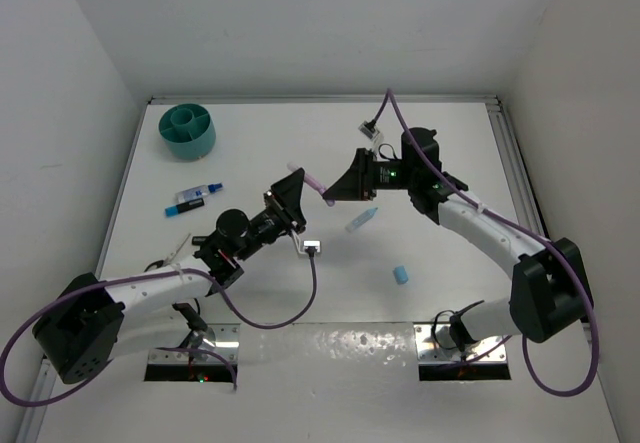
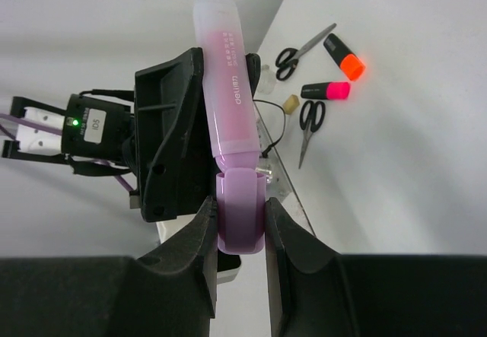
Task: Sort the stationery into containers
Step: Close the pen cap on the pen.
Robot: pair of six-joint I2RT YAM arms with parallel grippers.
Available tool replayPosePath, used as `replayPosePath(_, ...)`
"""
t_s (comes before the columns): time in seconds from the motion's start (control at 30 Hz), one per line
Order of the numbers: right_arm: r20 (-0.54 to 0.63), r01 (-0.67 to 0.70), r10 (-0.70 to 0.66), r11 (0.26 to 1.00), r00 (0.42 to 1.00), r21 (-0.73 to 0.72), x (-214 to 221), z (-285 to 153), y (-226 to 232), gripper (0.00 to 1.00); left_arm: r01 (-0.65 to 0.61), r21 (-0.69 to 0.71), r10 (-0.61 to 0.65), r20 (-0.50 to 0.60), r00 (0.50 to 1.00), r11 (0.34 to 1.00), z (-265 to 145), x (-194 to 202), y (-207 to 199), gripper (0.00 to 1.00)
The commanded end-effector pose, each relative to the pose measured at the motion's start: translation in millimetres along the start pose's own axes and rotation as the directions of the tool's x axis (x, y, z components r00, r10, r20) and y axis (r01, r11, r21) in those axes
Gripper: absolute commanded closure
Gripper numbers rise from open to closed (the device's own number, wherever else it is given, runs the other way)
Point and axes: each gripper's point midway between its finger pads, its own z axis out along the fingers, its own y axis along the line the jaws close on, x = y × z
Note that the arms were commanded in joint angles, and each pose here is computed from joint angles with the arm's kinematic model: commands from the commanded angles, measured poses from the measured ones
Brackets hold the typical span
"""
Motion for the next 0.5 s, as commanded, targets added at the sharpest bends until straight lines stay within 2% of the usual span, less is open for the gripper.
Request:
replayPosePath(0.0,0.069,0.059,-0.054,0.995,0.996,-0.076,-19,-1,22,1.00,-0.039,-0.126,0.048,0.074,0.996,0.991,-1,-21,32,1.00)
replayPosePath(0.47,0.125,0.032,-0.013,0.988,0.992,-0.150,-37,0,35,1.00,-0.053,-0.157,0.074,0.135,0.988,0.986,-8,-41,30,1.00)
